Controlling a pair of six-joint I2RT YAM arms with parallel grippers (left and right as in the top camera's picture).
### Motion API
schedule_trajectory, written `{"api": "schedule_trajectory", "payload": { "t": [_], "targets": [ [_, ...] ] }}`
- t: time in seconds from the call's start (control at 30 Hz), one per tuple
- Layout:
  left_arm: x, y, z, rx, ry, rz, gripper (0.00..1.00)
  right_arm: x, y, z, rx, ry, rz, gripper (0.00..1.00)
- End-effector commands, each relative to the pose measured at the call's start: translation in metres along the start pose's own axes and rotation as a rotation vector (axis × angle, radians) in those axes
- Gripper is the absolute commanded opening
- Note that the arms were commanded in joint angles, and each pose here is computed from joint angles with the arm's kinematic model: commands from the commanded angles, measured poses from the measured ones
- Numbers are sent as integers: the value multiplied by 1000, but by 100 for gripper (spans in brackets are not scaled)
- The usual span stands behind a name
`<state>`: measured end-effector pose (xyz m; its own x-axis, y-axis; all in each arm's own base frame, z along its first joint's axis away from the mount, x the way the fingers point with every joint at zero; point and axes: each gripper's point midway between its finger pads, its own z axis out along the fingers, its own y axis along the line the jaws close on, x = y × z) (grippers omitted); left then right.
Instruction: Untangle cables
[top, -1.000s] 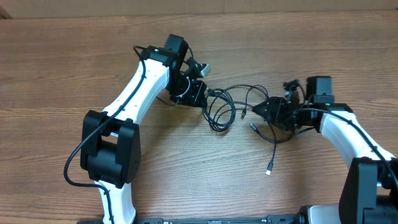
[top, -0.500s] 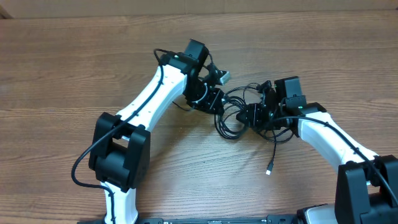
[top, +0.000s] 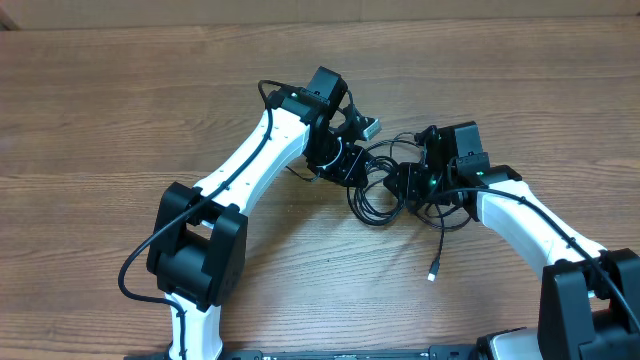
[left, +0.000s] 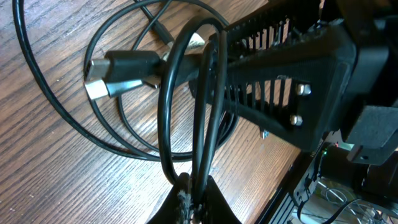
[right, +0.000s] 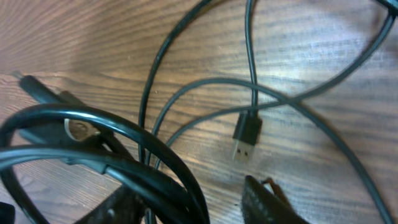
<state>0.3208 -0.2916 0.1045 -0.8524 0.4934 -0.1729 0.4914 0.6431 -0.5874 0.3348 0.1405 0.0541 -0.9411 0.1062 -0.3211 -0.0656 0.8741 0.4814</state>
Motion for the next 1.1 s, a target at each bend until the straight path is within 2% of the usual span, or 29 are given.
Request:
{"api": "schedule_trajectory", "payload": {
  "t": [0.0,0.13,0.3,0.43,0.6,0.87,0.97,1.07],
  "targets": [
    [-2,-6,-5,3,-15,20,4,-15,3,-3,-1,-43,-15,39],
    [-3,-5,-5,0,-17,21,4,-17,4,-3,-5,-51,-19,22],
    [-6,13,-6,-105,-30,1,4,-2,17,-3,-91,20,-4,15],
    [-11,34,-10,-231,-53,-35,4,14,47,-10,-278,96,-48,13],
    [-15,42,-13,-269,-72,-48,4,19,76,-30,-504,137,-56,13],
    [-17,42,-13,-269,-81,-43,5,18,84,-44,-610,149,-34,13],
    [-17,42,-13,-269,-81,-43,17,19,86,-45,-626,153,-35,12],
    [-18,42,-13,-269,-83,-41,20,18,86,-45,-621,152,-34,11]
  ]
}}
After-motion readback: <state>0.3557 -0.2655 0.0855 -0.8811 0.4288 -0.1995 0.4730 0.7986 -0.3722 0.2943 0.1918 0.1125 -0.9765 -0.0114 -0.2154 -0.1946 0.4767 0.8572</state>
